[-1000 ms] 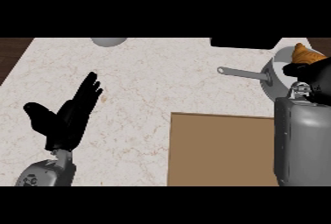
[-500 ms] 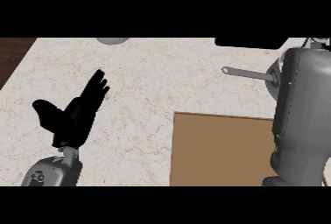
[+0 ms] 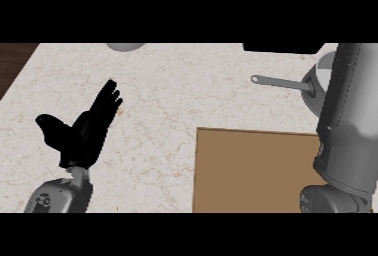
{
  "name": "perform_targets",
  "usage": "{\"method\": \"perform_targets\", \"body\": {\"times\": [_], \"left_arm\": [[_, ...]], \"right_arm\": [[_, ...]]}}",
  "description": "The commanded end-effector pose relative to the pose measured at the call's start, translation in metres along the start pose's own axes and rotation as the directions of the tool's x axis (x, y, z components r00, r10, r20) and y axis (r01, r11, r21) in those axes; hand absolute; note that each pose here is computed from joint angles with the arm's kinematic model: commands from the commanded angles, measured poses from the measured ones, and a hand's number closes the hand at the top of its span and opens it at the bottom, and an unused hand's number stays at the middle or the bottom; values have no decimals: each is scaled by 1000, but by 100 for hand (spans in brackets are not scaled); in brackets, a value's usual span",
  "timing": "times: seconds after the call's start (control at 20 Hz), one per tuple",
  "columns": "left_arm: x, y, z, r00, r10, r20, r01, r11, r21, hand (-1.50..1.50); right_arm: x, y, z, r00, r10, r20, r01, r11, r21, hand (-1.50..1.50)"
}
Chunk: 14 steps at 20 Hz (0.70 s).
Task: Pick the croissant from the tray and place it in the pot
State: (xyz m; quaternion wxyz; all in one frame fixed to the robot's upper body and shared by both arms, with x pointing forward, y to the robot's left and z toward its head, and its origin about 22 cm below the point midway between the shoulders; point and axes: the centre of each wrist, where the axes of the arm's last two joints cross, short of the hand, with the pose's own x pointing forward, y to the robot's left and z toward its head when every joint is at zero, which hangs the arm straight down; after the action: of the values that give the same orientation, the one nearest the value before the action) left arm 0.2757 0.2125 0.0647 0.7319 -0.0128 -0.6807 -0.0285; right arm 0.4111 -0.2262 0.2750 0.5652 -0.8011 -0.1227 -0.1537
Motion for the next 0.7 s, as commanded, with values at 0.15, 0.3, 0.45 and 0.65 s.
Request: {"method": "perform_targets", "body": {"times": [0.15,0.3,0.45,0.65], "left_arm": [[-10,-8,3,1000,23,8,-23,1000,-2,0],[-1,4,2,1000,12,10,-12,1000,7,0],[3,0,1,1000,9,8,-9,1000,-4,0],[3,-2,-3,1000,11,-9,-12,1000,-19,0]], "right_arm": [[4,26,-15,957,-52,-287,96,985,144,150],[-11,48,-22,919,-116,-376,185,971,154,-150],[-15,53,-30,888,-169,-428,275,941,198,-150],[-15,44,-33,849,-348,-398,423,899,115,-150]]}}
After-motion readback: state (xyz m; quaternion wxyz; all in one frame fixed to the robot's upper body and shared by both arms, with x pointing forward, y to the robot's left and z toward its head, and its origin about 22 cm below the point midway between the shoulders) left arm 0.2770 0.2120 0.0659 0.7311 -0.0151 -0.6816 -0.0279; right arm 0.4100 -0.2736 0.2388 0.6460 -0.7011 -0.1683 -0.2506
